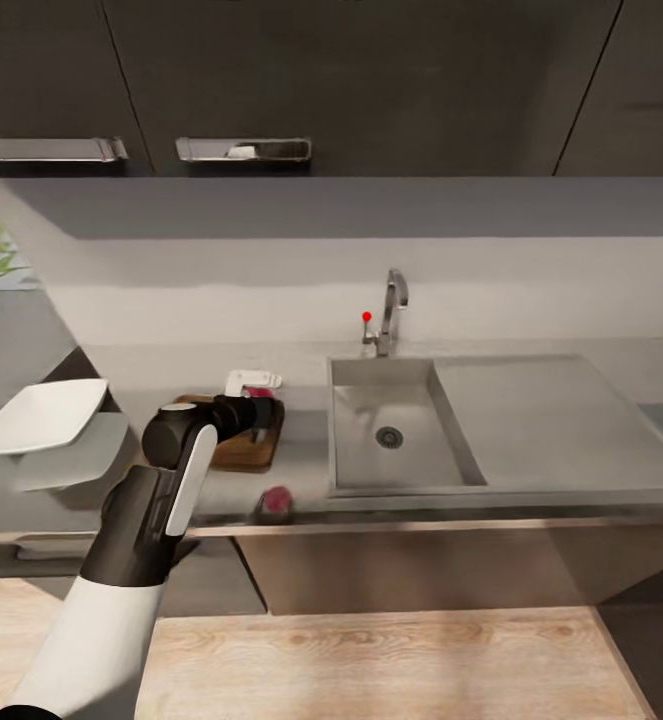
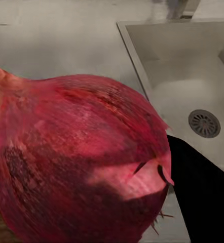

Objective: In the kitchen, take the Vidalia onion out of the sink, dice it on the chopping board with the paring knife, put the diced onion into the bowl on the countertop, then place both the paring knife and the chopping board into the sink.

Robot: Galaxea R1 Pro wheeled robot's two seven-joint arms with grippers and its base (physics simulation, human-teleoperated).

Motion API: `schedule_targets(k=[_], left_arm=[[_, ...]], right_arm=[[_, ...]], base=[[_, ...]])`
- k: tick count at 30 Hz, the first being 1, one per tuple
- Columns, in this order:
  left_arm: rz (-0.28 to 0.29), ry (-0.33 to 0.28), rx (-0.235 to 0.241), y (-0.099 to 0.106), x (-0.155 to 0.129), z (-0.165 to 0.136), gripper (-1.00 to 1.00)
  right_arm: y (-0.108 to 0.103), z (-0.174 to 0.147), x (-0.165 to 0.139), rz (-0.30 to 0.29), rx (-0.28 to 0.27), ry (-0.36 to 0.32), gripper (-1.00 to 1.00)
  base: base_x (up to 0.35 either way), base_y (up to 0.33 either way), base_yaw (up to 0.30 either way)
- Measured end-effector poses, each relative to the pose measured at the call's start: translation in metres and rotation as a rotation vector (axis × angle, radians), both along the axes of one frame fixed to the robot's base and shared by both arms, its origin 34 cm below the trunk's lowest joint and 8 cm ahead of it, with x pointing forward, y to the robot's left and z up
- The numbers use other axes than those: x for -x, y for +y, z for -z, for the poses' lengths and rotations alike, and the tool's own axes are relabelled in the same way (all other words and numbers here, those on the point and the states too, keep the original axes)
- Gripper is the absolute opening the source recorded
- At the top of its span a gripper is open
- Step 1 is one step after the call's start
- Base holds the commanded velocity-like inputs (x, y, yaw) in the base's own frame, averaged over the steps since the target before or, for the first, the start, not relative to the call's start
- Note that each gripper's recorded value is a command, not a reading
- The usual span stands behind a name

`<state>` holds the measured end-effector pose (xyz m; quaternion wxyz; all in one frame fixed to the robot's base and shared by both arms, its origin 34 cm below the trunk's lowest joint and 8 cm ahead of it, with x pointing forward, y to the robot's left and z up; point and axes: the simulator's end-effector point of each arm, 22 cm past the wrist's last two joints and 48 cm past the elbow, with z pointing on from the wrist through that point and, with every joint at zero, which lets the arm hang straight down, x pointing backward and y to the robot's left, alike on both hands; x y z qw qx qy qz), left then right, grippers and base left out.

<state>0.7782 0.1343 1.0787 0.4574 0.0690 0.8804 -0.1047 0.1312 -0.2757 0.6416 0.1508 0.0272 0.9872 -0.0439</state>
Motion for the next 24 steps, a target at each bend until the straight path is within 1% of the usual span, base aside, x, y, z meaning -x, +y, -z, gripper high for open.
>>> schedule_targets(k=[5, 10, 14, 20, 24], left_arm=[[0.000, 0.010, 0.000, 0.0001, 0.0029, 0.0054, -1.00], [-0.002, 0.014, -0.005, 0.0022, 0.0041, 0.0075, -1.00], [-0.002, 0.013, -0.005, 0.0025, 0.0044, 0.0065, -1.00], [-0.003, 0.012, -0.006, 0.0031, 0.0045, 0.0064, -1.00], [-0.003, 0.013, -0.006, 0.0032, 0.0042, 0.0068, -1.00]], right_arm=[[-0.0011, 0.0000, -0.0002, 0.000, 0.001, 0.000, 1.00], [-0.0008, -0.0001, -0.0005, 0.000, 0.001, -0.002, 1.00], [-0.0006, -0.0001, -0.0010, 0.001, 0.000, -0.003, 1.00], [-0.0011, -0.0002, -0.0015, 0.000, 0.001, -0.004, 1.00], [-0.0016, -0.0001, -0.0019, 0.000, 0.002, -0.005, 1.00]], base=[[-0.104, 0.300, -0.052], [-0.062, 0.310, -0.237], [0.087, 0.314, -0.200], [0.172, 0.282, -0.032], [-0.060, 0.242, -0.002]])
